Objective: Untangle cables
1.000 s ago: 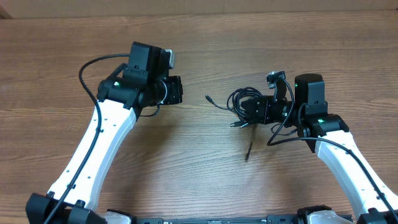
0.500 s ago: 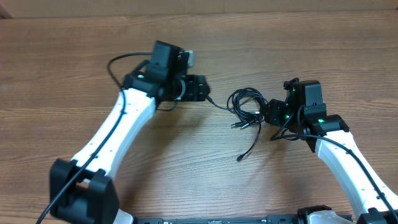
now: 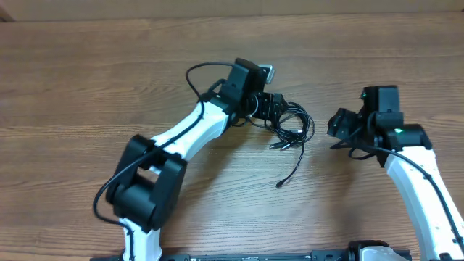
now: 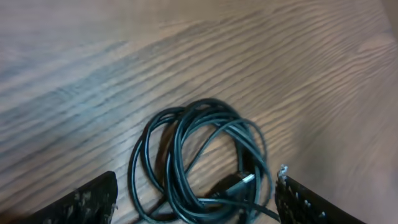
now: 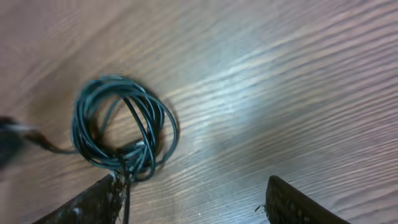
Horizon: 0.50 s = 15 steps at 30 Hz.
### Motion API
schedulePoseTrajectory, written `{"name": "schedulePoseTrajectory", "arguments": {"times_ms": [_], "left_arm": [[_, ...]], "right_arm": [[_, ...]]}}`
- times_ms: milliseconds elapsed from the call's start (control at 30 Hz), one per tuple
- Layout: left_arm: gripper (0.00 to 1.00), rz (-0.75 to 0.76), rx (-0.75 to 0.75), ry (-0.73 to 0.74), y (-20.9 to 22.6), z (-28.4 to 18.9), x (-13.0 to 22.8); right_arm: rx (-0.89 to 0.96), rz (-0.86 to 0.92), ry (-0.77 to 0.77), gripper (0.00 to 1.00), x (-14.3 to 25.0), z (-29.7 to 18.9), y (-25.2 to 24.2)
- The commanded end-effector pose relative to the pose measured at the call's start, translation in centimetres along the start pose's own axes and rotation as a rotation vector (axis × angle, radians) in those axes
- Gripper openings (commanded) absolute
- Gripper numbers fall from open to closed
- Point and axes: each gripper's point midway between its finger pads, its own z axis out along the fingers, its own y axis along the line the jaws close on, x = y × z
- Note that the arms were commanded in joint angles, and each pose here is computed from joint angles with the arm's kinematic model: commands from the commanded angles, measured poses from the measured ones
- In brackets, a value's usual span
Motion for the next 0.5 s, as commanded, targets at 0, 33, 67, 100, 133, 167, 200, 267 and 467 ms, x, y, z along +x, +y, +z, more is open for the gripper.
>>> {"name": "schedulePoseTrajectory", "arguments": {"times_ms": [0, 33, 67, 100, 133, 167, 200, 267, 467], "left_arm": [[0.78, 0.000, -0.029, 0.019, 1.0, 2.1, 0.9], [0.78, 0.000, -0.033, 0.028, 1.2, 2.6, 1.3], [0.77, 0.000, -0.036, 0.038, 1.3, 3.1, 1.7], [0.77, -0.001, -0.037, 0.045, 1.5, 3.5, 2.1], [0.75, -0.002, -0.039, 0.055, 1.6, 3.9, 2.5], [0.74, -0.001, -0.038, 0.064, 1.6, 4.2, 2.8], [0.72, -0.001, -0.039, 0.074, 1.6, 4.5, 3.3], [0.68, 0.004, -0.037, 0.092, 1.3, 4.9, 3.9], [0.52, 0.035, -0.042, 0.126, -0.3, 5.7, 5.5]], "right_arm": [[-0.014, 0.026, -0.042, 0.73, -1.4, -1.5, -0.1], [-0.024, 0.030, -0.035, 0.73, -1.3, -1.5, 0.0], [-0.033, 0.033, -0.031, 0.73, -1.3, -1.5, 0.1], [-0.043, 0.035, -0.026, 0.73, -1.2, -1.5, 0.2], [-0.048, 0.036, -0.024, 0.73, -1.2, -1.5, 0.2], [-0.052, 0.035, -0.023, 0.73, -1.2, -1.5, 0.3], [-0.054, 0.035, -0.022, 0.73, -1.2, -1.5, 0.3], [-0.053, 0.035, -0.022, 0.73, -1.2, -1.5, 0.3], [-0.053, 0.035, -0.021, 0.73, -1.1, -1.5, 0.3]]}}
